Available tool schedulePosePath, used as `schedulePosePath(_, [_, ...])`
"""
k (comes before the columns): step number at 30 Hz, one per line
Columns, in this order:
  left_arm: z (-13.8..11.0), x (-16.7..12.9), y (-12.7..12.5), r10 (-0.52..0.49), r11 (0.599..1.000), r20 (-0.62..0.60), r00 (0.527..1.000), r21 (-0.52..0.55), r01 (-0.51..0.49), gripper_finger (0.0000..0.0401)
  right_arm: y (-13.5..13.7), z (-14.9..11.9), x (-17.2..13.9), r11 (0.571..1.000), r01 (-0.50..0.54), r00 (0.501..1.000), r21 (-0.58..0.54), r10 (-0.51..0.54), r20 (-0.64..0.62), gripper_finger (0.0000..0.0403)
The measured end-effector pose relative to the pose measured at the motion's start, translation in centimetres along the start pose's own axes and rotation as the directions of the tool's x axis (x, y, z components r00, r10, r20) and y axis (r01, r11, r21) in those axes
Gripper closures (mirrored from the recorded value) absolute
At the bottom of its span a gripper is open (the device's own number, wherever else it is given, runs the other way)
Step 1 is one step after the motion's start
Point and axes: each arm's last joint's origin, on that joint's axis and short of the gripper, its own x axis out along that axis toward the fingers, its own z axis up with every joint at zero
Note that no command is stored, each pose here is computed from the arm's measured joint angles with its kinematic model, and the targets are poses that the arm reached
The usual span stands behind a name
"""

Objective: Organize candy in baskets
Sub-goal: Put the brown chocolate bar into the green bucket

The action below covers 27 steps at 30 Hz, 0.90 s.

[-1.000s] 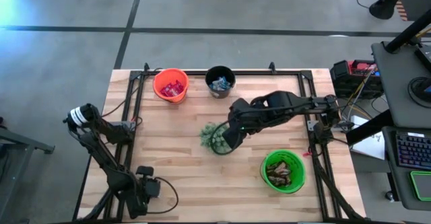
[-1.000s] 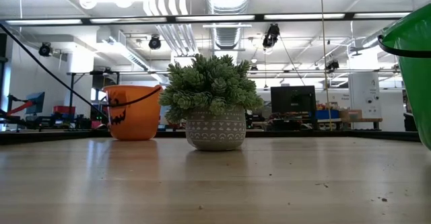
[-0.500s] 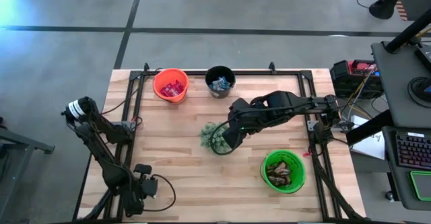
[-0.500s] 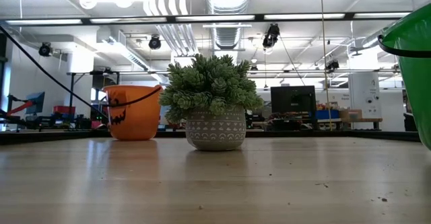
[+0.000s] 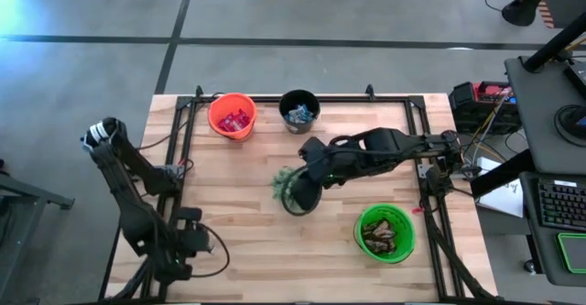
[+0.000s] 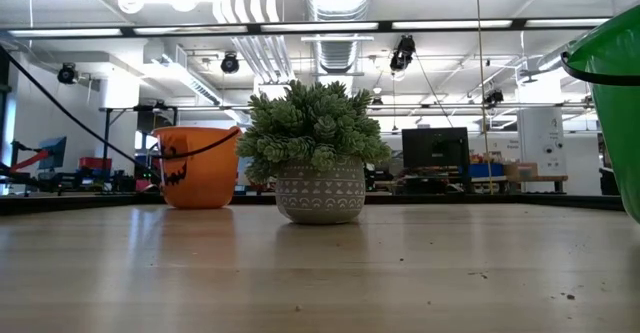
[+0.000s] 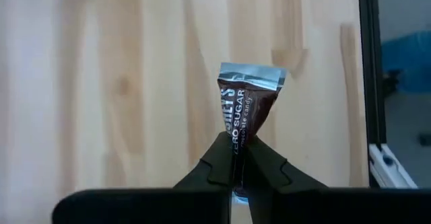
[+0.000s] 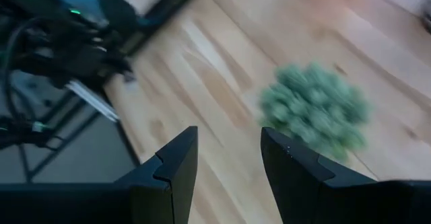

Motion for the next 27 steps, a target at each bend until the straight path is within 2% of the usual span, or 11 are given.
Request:
schedulePosePath(7, [1.8, -3.9, 2.1, 0.071, 0.997, 0.166, 0.984, -0.010, -0.070, 0.0401, 0.9, 0.7, 0.3, 0.996, -0.080, 0.994, -0.035, 0.082, 0.070, 0.0250])
schedulePosePath(12, [2.9, -6.0, 4.0, 0.144, 0.989, 0.300, 0.943, -0.051, -0.136, 0.0401, 1.4, 0.8, 1.9, 0.995, -0.094, 0.992, -0.036, 0.097, 0.083, 0.0250])
schedulePosePath(15, [3.7, -7.1, 5.0, 0.172, 0.985, 0.359, 0.917, -0.066, -0.159, 0.0401, 2.2, 1.2, 3.1, 0.989, -0.143, 0.981, -0.042, 0.147, 0.125, 0.0250])
schedulePosePath(21, [5.2, -8.5, 6.5, 0.226, 0.973, 0.415, 0.881, -0.065, -0.219, 0.0401, 3.5, 1.6, 6.4, 0.977, -0.206, 0.960, -0.061, 0.214, 0.180, 0.0250])
schedulePosePath(27, [6.4, -9.1, 7.4, 0.270, 0.960, 0.435, 0.859, -0.052, -0.275, 0.0401, 4.1, 1.5, 8.8, 0.973, -0.220, 0.953, -0.069, 0.229, 0.196, 0.0250])
